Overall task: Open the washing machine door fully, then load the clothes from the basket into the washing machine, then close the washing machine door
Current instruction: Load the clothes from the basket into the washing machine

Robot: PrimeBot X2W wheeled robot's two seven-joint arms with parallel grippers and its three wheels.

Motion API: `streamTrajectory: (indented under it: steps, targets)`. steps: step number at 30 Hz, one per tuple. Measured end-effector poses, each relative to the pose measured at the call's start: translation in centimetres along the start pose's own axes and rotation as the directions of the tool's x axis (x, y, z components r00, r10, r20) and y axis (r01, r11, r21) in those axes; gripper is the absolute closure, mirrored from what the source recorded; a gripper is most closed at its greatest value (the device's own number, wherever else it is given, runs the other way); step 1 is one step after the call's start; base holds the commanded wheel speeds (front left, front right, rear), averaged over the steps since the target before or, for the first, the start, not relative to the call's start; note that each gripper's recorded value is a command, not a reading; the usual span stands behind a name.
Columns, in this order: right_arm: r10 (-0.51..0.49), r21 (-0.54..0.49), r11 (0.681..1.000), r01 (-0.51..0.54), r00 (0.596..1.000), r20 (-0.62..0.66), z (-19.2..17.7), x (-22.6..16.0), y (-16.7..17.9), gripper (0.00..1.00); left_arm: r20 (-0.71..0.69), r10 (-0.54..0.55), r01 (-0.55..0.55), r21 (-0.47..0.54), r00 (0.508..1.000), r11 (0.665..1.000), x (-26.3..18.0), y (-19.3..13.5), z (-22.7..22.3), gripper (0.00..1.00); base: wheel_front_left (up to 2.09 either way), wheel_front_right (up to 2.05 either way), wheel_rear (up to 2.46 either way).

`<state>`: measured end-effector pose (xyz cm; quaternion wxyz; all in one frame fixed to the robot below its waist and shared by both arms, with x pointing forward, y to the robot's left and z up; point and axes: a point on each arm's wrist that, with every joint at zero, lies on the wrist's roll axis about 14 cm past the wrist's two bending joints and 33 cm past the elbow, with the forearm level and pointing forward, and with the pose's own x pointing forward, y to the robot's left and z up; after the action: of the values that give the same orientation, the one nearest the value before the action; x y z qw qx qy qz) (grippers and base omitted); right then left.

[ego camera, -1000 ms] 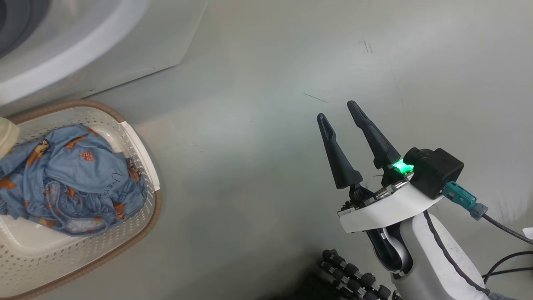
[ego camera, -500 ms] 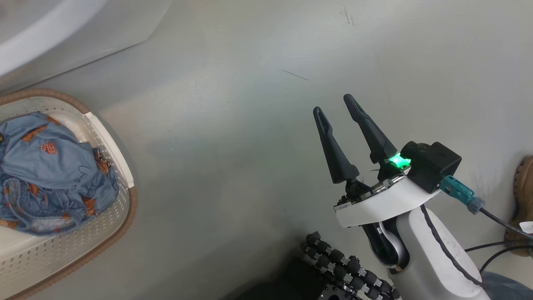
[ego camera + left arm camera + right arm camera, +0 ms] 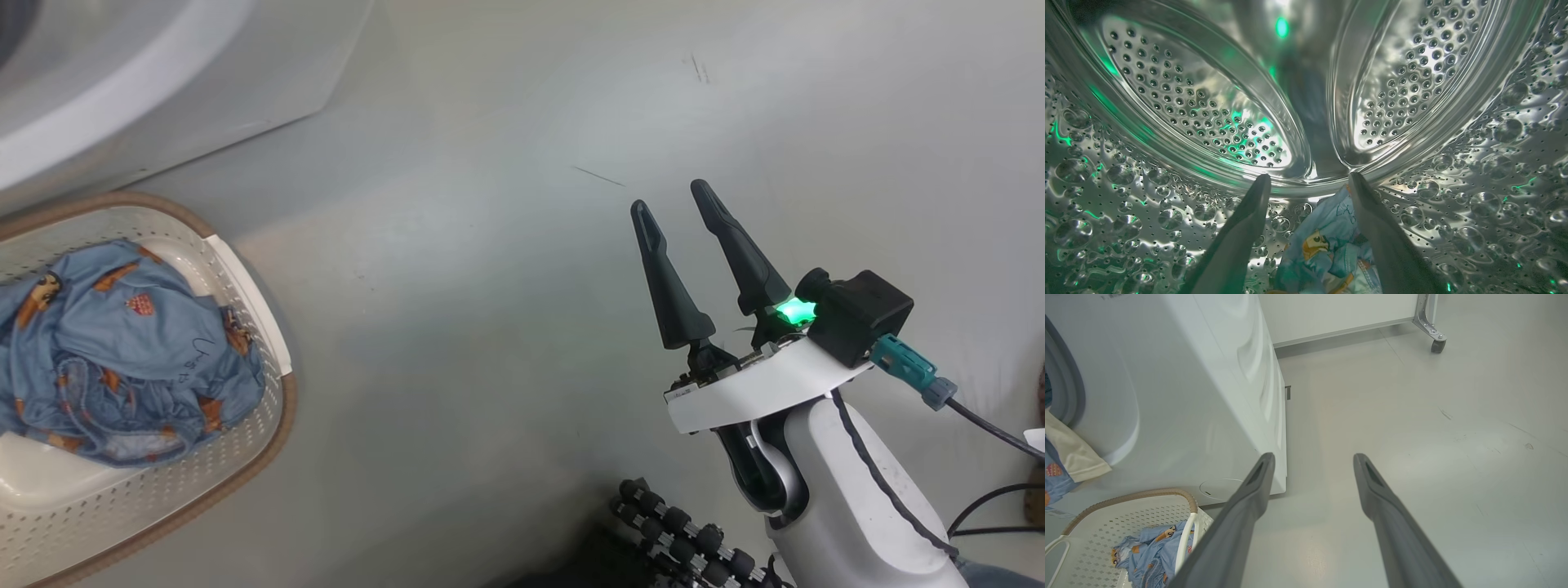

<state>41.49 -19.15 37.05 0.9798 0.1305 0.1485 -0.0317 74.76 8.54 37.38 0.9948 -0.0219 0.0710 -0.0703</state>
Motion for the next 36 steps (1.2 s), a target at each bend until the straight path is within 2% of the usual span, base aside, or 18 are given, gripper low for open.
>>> streamTrajectory:
  steps: [14,20,27,36]
  targets:
    - [0.029,-0.026,0.999,-0.028,0.998,0.063,2.1,0.3,0.8,0.00,-0.060,-0.026,0.024,-0.047,0.998,0.999,-4.4,-2.5,-0.6,0.00,0.00,0.00,0.00]
    - [0.056,-0.055,0.997,-0.051,0.994,0.090,2.8,0.9,1.4,0.00,-0.006,-0.029,0.029,-0.066,1.000,0.997,-6.3,-3.0,1.3,0.00,0.00,0.00,0.00]
    - [0.086,-0.080,0.994,-0.077,0.990,0.116,3.5,1.9,2.2,0.00,-0.036,-0.016,0.011,-0.125,0.999,0.992,-10.0,-2.3,-0.2,0.00,0.00,0.00,0.00]
    - [0.150,-0.086,0.986,-0.139,0.981,0.127,3.6,2.7,4.3,0.00,-0.088,0.010,-0.021,-0.124,0.996,0.992,-15.3,-0.1,-2.6,0.00,0.00,0.00,0.00]
